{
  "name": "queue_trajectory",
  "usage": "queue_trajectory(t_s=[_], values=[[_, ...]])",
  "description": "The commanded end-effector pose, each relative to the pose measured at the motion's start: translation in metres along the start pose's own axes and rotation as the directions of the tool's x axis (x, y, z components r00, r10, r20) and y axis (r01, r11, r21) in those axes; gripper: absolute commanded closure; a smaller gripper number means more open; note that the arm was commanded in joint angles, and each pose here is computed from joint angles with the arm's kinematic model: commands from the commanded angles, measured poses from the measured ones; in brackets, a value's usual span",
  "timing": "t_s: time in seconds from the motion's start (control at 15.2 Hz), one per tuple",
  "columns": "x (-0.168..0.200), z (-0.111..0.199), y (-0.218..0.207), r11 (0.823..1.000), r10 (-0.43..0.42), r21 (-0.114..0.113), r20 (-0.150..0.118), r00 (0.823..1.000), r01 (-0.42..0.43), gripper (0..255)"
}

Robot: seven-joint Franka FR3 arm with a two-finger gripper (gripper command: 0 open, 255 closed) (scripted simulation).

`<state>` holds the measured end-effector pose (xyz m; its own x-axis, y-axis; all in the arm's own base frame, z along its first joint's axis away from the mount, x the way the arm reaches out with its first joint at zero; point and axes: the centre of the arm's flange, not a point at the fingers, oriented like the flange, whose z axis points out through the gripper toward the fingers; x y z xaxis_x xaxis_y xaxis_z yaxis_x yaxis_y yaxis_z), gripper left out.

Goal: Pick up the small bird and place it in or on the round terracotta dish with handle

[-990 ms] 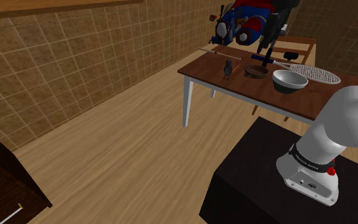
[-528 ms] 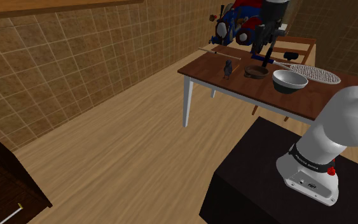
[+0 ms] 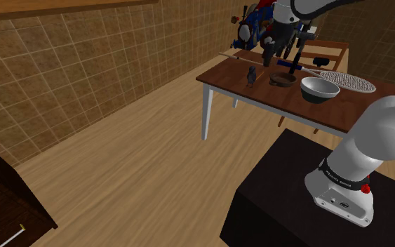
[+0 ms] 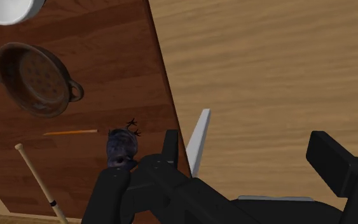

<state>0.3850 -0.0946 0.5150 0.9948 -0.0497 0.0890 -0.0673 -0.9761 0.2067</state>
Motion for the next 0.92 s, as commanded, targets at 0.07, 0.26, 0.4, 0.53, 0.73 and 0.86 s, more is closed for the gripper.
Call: queue_trajectory(t_s=[0.07, 0.26, 0.4, 0.53, 0.73, 0.86], values=[[0.021, 0.026, 0.016, 1.000, 0.018, -0.021, -0.018, 1.000, -0.018, 0], [0.041, 0.052, 0.032, 0.998, 0.035, -0.041, -0.035, 0.999, -0.037, 0], [0.054, 0.069, 0.044, 0.997, 0.047, -0.055, -0.046, 0.998, -0.049, 0], [0.067, 0.086, 0.056, 0.996, 0.058, -0.068, -0.057, 0.997, -0.062, 0], [0.087, 0.110, 0.075, 0.993, 0.075, -0.087, -0.074, 0.994, -0.082, 0], [0.101, 0.126, 0.088, 0.991, 0.086, -0.100, -0.086, 0.993, -0.095, 0]])
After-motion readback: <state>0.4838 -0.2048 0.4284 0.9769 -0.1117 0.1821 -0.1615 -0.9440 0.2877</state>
